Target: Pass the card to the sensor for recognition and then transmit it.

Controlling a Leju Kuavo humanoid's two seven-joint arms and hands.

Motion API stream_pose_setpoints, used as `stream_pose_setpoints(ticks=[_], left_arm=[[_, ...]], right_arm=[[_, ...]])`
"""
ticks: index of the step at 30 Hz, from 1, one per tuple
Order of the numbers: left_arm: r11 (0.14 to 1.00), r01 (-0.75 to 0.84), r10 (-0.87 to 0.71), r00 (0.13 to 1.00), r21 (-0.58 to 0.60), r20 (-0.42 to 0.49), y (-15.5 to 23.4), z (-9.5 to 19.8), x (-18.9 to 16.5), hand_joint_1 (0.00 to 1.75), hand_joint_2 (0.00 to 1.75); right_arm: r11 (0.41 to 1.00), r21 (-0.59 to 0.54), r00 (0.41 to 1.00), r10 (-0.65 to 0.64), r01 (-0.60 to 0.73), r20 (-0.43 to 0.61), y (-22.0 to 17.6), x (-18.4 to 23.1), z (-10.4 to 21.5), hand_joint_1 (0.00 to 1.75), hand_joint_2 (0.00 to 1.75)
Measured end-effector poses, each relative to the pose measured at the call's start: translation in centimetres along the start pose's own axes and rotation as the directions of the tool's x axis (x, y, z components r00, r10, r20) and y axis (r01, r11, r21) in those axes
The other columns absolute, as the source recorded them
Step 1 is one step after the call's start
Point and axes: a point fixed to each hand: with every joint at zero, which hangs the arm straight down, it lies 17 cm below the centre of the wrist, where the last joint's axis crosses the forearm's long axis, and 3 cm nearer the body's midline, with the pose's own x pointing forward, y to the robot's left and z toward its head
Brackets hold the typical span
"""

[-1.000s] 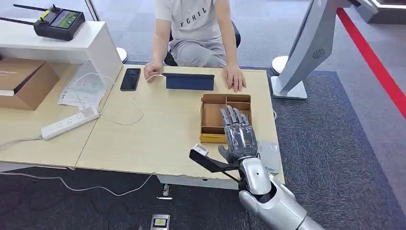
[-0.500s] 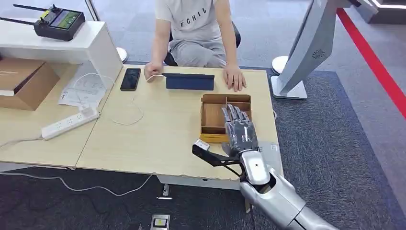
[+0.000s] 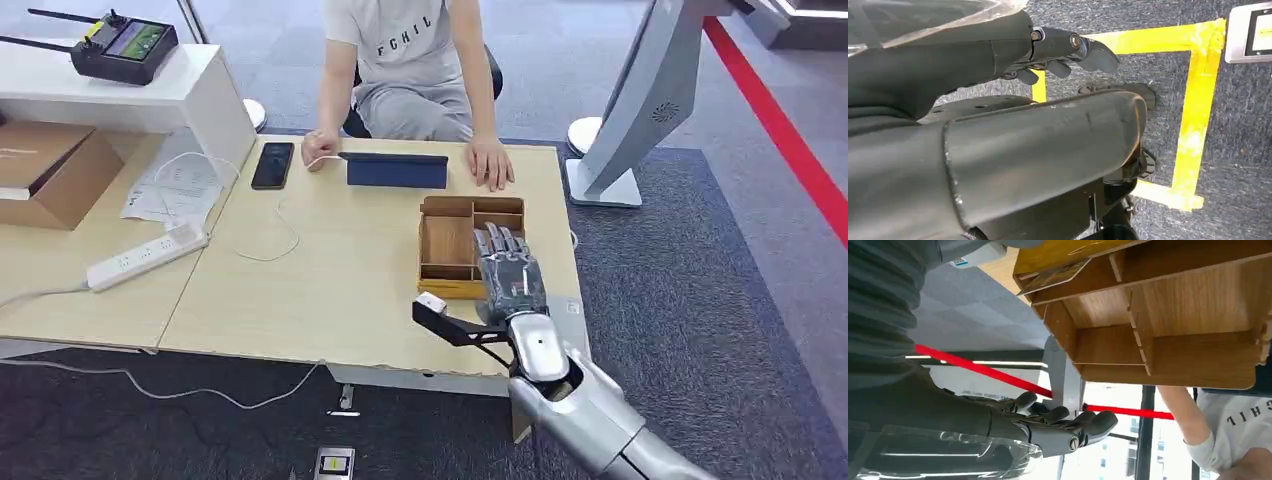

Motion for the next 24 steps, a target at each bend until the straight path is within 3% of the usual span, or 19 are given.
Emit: stream_pose_setpoints(ticks=[24], left_arm=[[1.0, -0.004, 0.004, 1.0, 0.005, -0.016, 0.1, 0.0, -0.6, 0.0, 0.0]], right_arm=[[0.998, 0.041, 0.999, 0.047, -0.048, 0.023, 1.4, -0.5, 0.7, 0.0, 1.75]])
